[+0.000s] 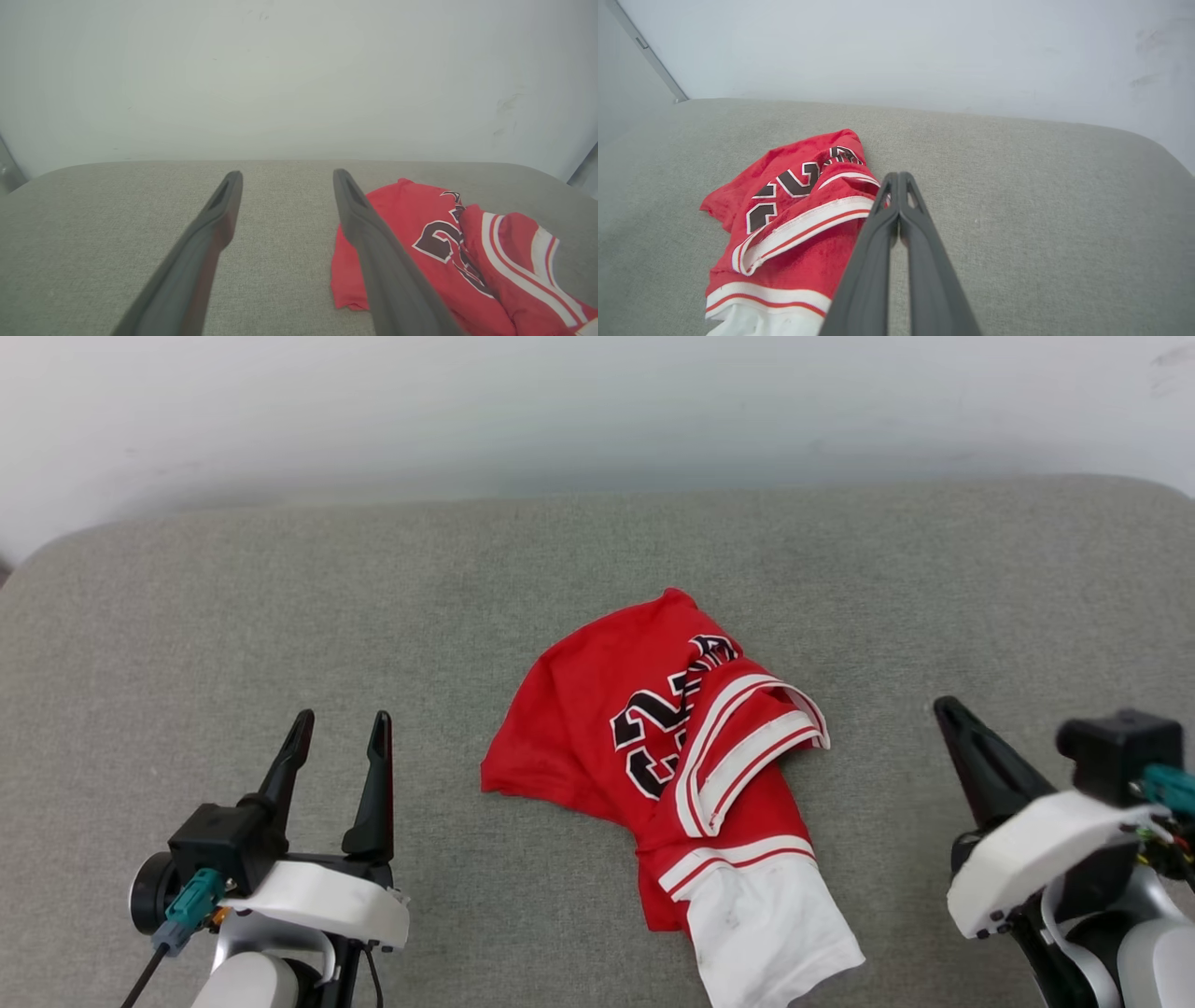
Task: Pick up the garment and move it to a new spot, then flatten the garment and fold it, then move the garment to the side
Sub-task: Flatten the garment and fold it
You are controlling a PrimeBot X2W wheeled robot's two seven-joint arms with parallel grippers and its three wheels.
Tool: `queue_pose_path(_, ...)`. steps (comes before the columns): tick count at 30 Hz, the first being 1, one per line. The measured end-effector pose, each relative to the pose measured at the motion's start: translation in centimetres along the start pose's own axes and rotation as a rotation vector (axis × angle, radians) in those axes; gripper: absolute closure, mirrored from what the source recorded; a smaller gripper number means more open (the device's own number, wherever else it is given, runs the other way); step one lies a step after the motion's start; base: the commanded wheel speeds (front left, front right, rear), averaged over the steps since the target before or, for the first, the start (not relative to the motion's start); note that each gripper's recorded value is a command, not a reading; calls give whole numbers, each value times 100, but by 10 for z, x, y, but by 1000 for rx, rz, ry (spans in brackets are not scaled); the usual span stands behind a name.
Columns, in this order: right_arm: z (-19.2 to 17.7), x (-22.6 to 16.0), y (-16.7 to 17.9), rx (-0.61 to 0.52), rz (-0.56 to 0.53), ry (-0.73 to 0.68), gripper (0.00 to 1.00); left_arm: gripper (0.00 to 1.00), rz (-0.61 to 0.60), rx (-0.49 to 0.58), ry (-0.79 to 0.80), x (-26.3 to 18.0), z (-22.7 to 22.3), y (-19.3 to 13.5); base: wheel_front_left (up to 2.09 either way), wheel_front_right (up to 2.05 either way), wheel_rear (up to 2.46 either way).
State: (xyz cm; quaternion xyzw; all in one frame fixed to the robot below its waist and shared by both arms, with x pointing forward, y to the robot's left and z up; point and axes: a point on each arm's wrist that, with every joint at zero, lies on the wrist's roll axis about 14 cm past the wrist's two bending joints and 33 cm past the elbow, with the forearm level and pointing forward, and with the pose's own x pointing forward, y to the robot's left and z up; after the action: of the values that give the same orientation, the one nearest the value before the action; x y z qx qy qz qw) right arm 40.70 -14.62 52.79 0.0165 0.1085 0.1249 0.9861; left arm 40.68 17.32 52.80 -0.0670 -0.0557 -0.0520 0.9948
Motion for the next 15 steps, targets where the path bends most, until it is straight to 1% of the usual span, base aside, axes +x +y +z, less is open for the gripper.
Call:
queue_pose_path(5, 14, -14, -13, 26, -69, -170, 100, 0, -5, 1, -7, -5, 3, -3, 0, 0, 0)
queue_pose_path(11, 5, -24, -11, 40, -77, -226, 100, 0, -5, -5, -7, -13, 4, -7, 0, 0, 0)
queue_pose_path(12, 1, -25, -8, 44, -73, -225, 52, 0, -2, -8, -4, -17, 4, -7, 0, 0, 0)
queue_pose_path(13, 0, -25, -8, 38, -73, -223, 7, 0, -2, -10, -1, -17, 4, -7, 0, 0, 0)
queue_pose_path(14, -1, -25, -7, 39, -72, -225, 0, 0, -2, -12, -1, -18, 4, -7, 0, 0, 0)
queue_pose_path(15, -1, -25, -7, 39, -71, -223, 0, 0, -2, -12, -2, -18, 4, -7, 0, 0, 0)
